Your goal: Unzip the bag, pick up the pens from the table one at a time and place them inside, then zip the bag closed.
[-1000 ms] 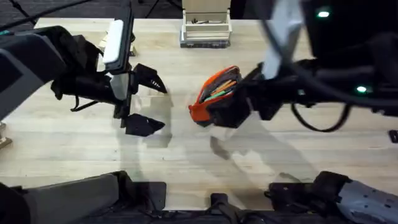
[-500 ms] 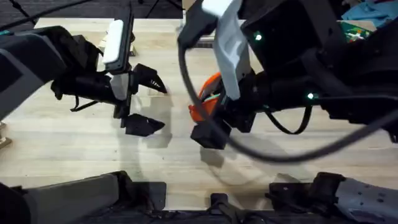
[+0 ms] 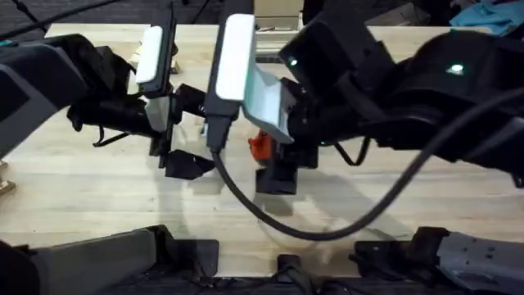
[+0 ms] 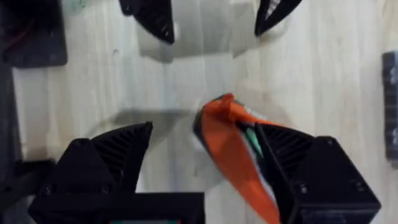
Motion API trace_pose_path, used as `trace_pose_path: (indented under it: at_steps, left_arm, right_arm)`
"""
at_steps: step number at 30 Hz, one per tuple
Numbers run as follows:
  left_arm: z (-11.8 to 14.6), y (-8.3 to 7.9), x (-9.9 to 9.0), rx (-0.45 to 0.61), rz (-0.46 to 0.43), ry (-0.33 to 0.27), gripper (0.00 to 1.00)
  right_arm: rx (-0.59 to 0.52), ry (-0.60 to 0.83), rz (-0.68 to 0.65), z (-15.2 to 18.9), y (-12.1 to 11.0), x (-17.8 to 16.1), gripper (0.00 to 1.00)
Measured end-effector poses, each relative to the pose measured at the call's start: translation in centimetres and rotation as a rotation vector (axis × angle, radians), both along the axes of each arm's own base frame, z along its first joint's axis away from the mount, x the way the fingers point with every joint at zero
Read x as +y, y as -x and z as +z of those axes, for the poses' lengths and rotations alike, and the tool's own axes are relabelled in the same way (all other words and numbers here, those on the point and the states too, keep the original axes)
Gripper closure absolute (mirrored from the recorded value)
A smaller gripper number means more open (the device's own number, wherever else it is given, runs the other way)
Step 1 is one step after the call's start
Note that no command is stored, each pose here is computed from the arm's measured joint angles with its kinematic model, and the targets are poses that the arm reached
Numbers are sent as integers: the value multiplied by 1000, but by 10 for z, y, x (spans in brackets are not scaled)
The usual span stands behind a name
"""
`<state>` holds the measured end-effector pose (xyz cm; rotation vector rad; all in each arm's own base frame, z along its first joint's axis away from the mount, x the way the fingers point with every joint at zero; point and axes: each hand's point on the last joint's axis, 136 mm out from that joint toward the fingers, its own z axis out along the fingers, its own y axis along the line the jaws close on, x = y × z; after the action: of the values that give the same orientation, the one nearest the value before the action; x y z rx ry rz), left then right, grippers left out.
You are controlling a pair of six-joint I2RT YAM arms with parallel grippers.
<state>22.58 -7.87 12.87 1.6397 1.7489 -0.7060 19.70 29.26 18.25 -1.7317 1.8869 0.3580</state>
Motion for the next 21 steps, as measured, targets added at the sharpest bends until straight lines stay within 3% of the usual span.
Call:
trace_pose_path:
  at_steps: [7,21]
  left_arm:
    - [0,0,0,0,0,0,8]
    - [0,0,0,0,0,0,7]
  right_arm:
    - [-32,-20,17,-6,-13,16,4]
    - [39,72,20,-68,-28,34,6]
